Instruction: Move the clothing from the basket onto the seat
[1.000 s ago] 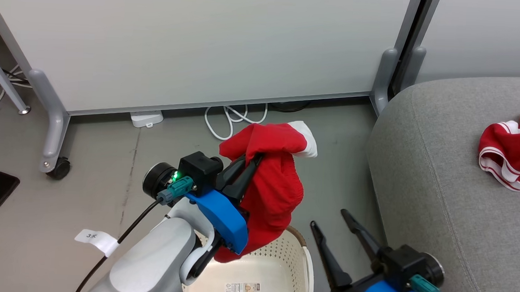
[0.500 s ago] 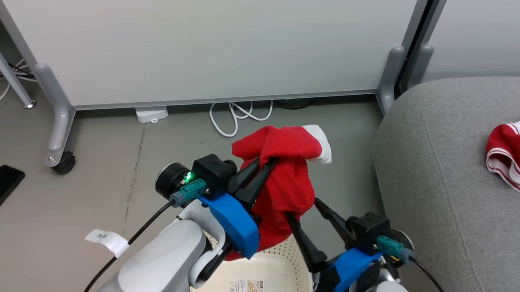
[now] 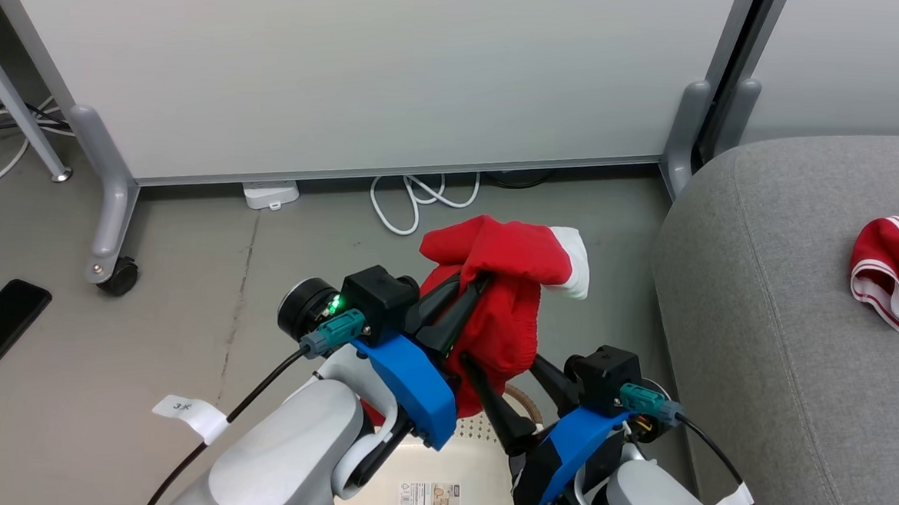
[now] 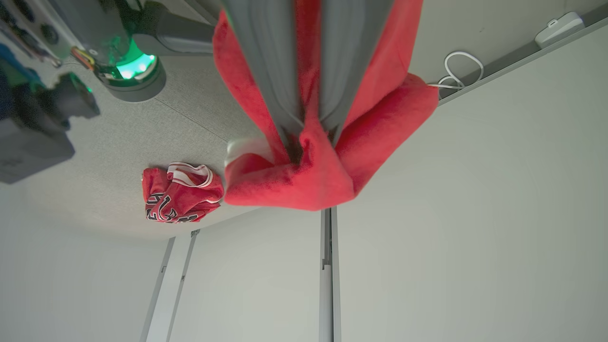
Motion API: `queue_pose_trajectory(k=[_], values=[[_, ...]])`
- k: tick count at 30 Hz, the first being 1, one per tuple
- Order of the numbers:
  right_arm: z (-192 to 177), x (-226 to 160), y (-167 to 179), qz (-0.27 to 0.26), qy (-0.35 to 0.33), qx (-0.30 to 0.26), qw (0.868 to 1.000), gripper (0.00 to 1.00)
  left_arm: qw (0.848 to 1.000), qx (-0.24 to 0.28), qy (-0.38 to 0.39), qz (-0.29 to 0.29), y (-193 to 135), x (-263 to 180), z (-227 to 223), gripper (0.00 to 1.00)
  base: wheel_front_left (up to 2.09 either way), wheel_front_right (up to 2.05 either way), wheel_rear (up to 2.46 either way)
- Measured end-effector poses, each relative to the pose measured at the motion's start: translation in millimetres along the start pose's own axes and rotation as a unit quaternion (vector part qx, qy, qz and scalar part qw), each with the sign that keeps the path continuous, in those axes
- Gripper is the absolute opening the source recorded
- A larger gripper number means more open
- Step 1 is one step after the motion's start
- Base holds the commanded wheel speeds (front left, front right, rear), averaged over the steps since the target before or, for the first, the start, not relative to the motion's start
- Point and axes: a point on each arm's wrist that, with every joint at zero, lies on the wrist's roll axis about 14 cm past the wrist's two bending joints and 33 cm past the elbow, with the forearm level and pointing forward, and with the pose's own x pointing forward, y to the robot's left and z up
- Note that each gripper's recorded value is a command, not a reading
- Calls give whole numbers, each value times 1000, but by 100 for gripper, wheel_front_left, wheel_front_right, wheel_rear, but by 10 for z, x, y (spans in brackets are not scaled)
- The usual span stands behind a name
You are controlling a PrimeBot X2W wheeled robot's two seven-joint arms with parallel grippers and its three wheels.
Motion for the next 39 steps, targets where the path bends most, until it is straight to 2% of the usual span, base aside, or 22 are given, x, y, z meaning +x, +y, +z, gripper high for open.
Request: queue_pose_trajectory(k=[1, 26, 27, 28, 29, 39], values=[[-11, 4, 4, 1, 2, -1, 1000, 0, 1000, 0, 0, 0, -1, 1, 0, 0, 0, 0, 0], [-22, -8, -106, -9, -2, -26, 1000, 0, 1000, 0, 3, 3, 20, 2, -5, 2, 0, 0, 0], [-24, -9, -107, -9, -2, -26, 1000, 0, 1000, 0, 3, 3, 22, 0, -6, 22, 0, 0, 0], [-26, -10, -107, -10, -1, -26, 1000, 0, 1000, 0, 4, 3, 24, -1, -8, 47, 0, 0, 0], [-26, -10, -108, -10, -2, -26, 1000, 0, 1000, 0, 4, 5, 30, -3, -9, 100, 0, 0, 0], [-28, -8, -119, -10, -1, -28, 1000, 0, 1000, 1, 5, 8, 38, -5, -21, 100, 0, 0, 0]])
